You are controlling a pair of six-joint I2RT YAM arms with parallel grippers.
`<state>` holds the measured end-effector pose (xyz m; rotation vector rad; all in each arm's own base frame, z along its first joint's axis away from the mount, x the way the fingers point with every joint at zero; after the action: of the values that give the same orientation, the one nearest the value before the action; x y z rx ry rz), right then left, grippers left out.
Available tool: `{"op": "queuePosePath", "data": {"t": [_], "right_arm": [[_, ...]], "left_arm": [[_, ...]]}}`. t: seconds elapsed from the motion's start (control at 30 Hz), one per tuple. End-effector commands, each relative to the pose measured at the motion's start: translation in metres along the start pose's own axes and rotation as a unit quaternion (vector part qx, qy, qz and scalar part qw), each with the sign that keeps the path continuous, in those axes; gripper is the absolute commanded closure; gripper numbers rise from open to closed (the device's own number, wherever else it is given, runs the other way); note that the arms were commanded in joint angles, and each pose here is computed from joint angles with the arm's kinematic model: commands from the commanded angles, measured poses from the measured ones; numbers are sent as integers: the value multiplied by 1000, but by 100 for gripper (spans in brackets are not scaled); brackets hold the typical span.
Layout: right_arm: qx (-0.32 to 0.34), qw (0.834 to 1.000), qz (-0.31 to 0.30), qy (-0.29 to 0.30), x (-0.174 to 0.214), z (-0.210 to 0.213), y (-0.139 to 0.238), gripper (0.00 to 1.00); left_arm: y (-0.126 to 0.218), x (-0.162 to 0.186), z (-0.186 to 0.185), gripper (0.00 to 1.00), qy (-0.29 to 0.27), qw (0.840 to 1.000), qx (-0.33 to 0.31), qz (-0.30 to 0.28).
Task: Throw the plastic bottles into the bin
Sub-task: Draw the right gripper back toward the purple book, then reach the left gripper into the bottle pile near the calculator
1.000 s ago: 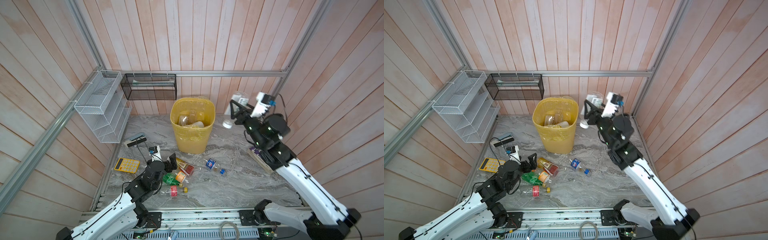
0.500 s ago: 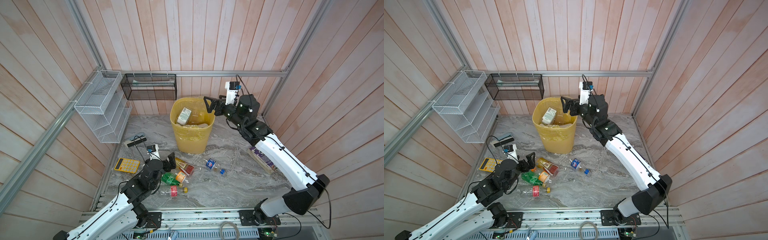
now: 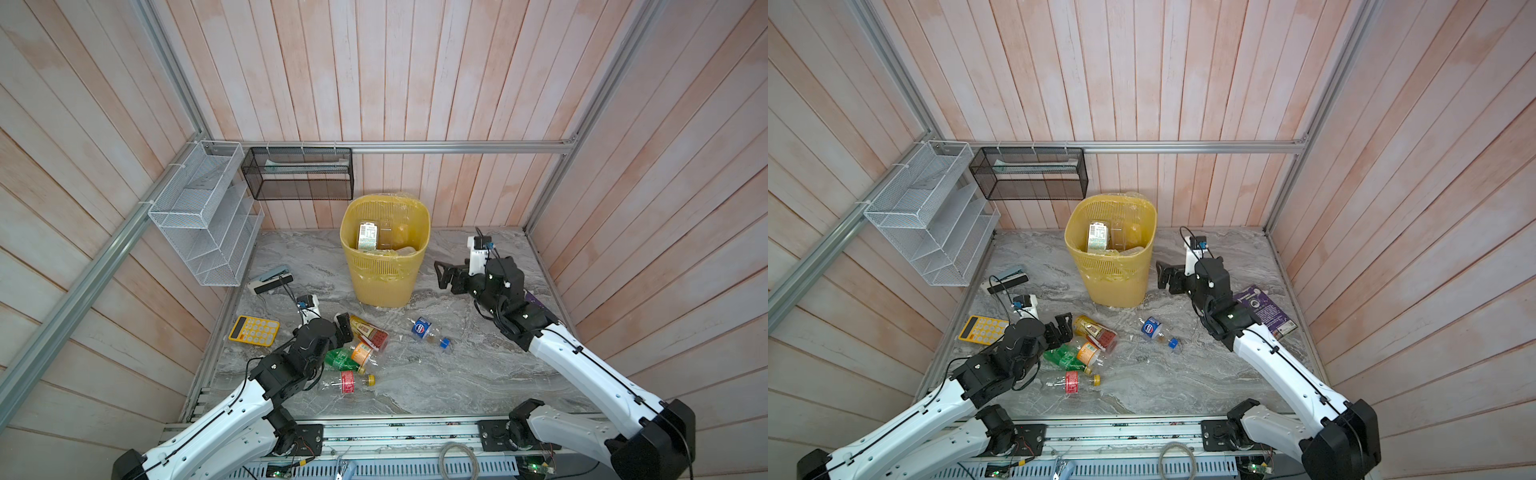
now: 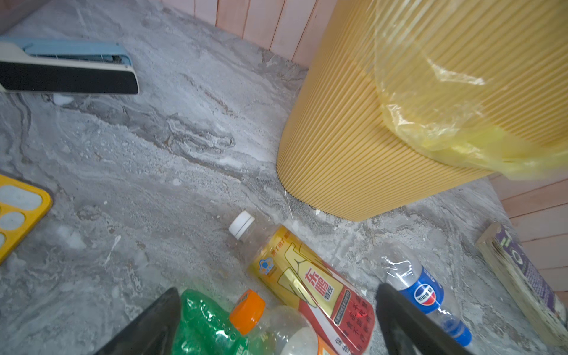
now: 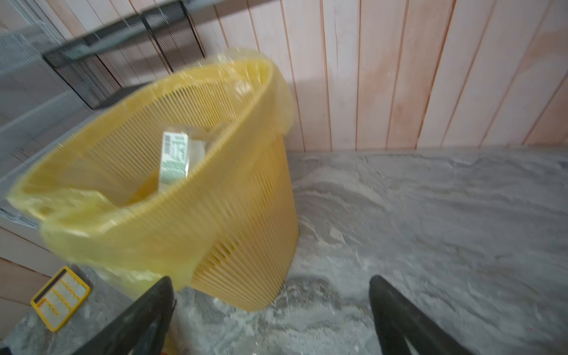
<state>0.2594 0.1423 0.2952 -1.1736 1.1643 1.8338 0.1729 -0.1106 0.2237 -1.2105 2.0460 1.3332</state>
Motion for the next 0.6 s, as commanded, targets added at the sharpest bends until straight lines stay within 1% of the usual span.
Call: {"op": "queuePosePath", "data": {"t": [0.0, 0.1, 0.2, 0.37, 0.4, 0.43, 0.5, 0.57], "right_arm": [[18, 1000, 0, -24, 22, -11, 12, 1], [38, 998, 14, -40, 48, -22, 18, 1], [52, 997, 14, -49, 59, -29, 26, 1], [69, 997, 12, -45, 68, -35, 36, 1], [71, 996, 14, -43, 70, -36, 36, 1], [73, 996, 15, -41, 73, -37, 37, 1], [79, 996, 19, -38, 77, -39, 38, 1], [85, 996, 23, -33, 81, -41, 39, 1]], "left_arm": [[3, 16, 1, 0, 65, 998, -3, 25], [8, 22, -8, 0, 94, 995, -4, 28], [11, 27, -16, 0, 105, 994, -16, 38], [19, 35, -18, 0, 72, 995, -36, 55], [20, 37, -17, 0, 58, 996, -37, 61], [22, 38, -17, 0, 30, 997, -28, 70], [27, 41, -19, 0, -31, 996, -9, 82], [32, 45, -24, 0, -101, 990, 9, 95]]}}
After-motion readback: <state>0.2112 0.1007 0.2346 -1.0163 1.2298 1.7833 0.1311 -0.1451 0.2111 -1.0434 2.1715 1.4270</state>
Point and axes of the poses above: each gripper's point midway between its finger pads, its own y axis back along the fingers, its own z axis along the line the jaws close on, x = y × z, the point moved 9 cm from there along y, back along the fingers, and after that the axes turned 5 degrees about y, right-handed, at the moved point
